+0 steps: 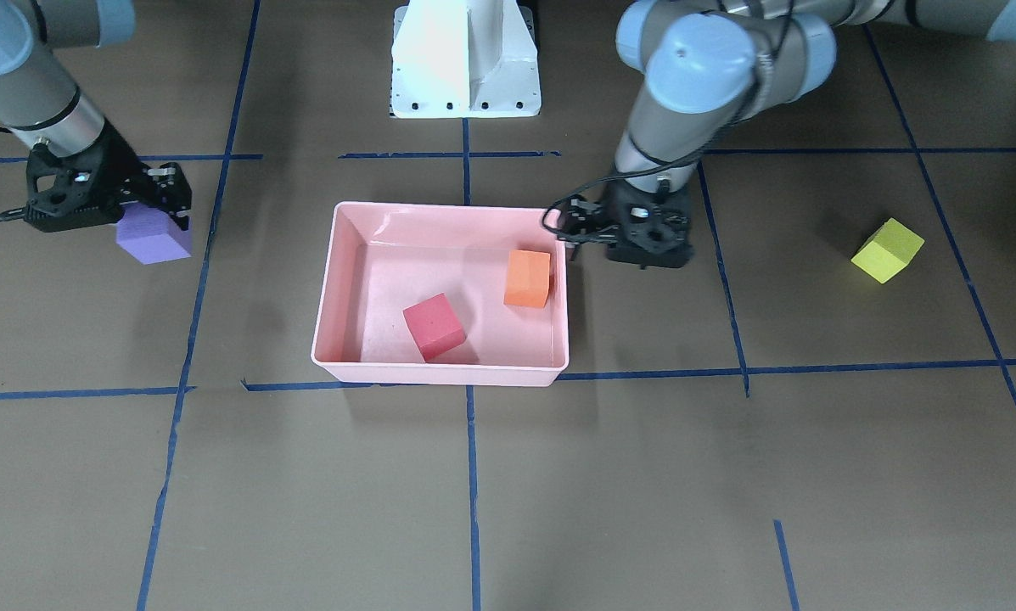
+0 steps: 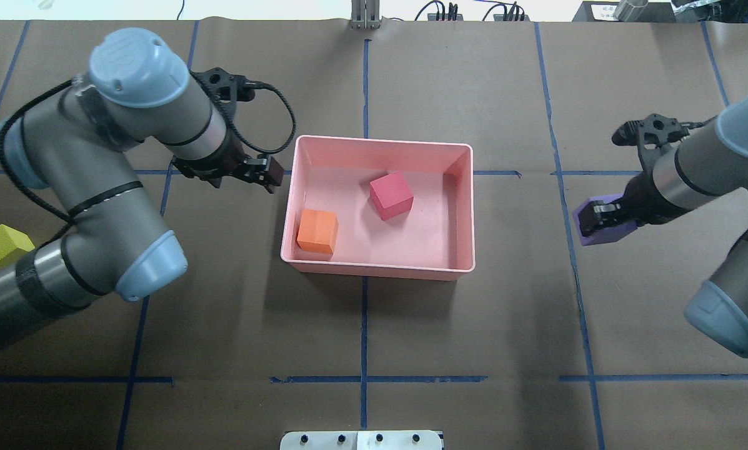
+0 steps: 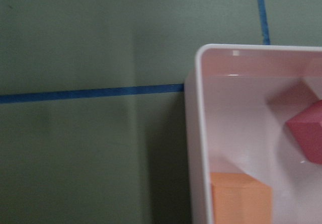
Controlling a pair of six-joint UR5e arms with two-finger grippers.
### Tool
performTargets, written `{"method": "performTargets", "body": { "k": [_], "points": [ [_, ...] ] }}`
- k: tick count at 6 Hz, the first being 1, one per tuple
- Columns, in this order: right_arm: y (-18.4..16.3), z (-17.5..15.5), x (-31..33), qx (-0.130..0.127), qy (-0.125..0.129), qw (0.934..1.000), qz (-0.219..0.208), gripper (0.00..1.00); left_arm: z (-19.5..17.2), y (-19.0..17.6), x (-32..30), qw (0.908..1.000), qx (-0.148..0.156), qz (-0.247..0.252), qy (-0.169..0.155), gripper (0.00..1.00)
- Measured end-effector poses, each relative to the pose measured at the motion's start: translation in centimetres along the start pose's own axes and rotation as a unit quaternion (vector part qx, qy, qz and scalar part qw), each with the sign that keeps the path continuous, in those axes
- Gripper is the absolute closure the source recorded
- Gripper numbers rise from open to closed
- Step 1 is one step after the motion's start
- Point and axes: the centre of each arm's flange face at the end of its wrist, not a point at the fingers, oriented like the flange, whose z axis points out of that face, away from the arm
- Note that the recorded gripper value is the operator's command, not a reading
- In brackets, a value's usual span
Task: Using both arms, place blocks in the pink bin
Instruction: 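Drop the purple cube into the bin with the right gripper while the left withdraws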
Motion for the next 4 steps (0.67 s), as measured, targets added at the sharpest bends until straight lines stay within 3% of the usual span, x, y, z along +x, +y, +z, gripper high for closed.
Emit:
{"method": "performTargets", "body": {
  "k": [2,3,4],
  "points": [
    [-2.5,-3.6,-11.1,-0.004,-0.002,0.9968,0.079,0.58,-2.1,-0.1,-12.0,0.9971,-0.012,0.074,-0.016,0.00],
    [-3.5,-3.3,-16.1,0.001,0.001,0.9940,0.109,0.24,-3.0,0.2,-17.6,0.9947,-0.020,0.099,-0.020,0.00],
    [-4.0,-2.3,-20.1,0.006,0.005,0.9915,0.130,0.00,-3.7,1.0,-22.3,0.9925,-0.028,0.117,-0.022,0.00]
  ]
}}
